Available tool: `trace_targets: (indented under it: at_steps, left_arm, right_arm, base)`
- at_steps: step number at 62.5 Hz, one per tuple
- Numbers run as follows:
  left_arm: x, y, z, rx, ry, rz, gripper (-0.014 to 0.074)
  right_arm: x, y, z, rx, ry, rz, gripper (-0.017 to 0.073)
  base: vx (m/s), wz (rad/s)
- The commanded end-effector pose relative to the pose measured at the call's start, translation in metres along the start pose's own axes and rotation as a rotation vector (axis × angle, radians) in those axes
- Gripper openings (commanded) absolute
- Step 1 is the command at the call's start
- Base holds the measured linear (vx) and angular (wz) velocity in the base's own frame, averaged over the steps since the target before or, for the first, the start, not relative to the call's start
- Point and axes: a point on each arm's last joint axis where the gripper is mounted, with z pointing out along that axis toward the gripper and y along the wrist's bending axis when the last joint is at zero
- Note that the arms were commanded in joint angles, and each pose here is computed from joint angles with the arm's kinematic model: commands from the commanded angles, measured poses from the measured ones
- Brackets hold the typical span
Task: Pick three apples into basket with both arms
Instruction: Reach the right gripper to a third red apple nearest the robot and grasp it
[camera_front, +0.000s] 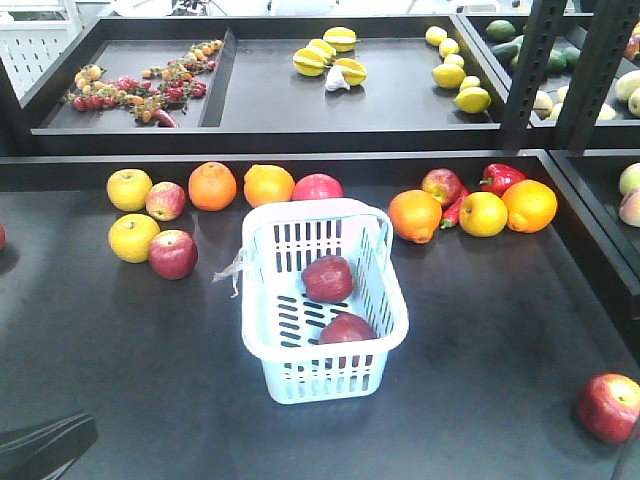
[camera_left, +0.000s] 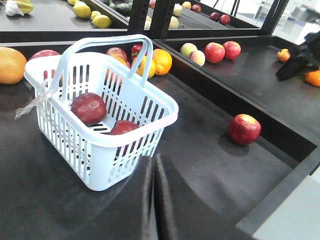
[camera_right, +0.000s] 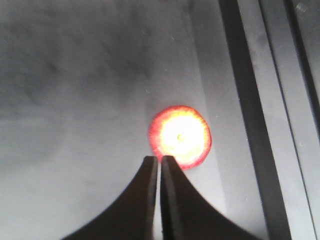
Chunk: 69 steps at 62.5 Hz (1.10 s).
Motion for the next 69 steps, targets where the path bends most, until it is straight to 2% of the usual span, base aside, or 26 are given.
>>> trace_targets:
  at_steps: [1, 4, 14, 23, 42, 69]
  left_arm:
    - [-0.01, -0.001, -0.001, 0.001, -0.034, -0.018, -0.0008]
    - [-0.01, -0.001, -0.001, -0.001, -0.035, -0.018, -0.0008]
    - [-0.01, -0.001, -0.001, 0.0, -0.035, -0.018, -0.0008]
    - [-0.01, -0.001, -0.001, 0.0, -0.035, -0.018, -0.0008]
    - [-0.01, -0.001, -0.001, -0.001, -0.035, -0.017, -0.0008]
    - [-0.01, -0.001, -0.001, -0.002, -0.035, -0.017, -0.0008]
  right_arm:
    - [-0.016, -0.004, 0.008, -0.006, -0.005, -0.02, 0.0155]
    - [-0.019, -0.006, 0.016, -0.017, 0.033, -0.025, 0.0226]
    - [-0.032, -0.012, 0.045, -0.041, 0.131, -0.014, 0.0557]
    - [-0.039, -0.017, 0.063, -0.051, 0.198, 0.013, 0.0731]
    - [-0.032, -0.027, 0.103, -0.007, 0.294, -0.018, 0.0683]
    - [-0.018, -0.033, 0.15, -0.013, 0.367, 0.001, 0.0634]
  base:
    - [0.0, 0.0]
    - [0.0, 0.0]
    - [0.0, 0.0]
    - [0.0, 0.0]
    - [0.0, 0.0]
    - [0.0, 0.0]
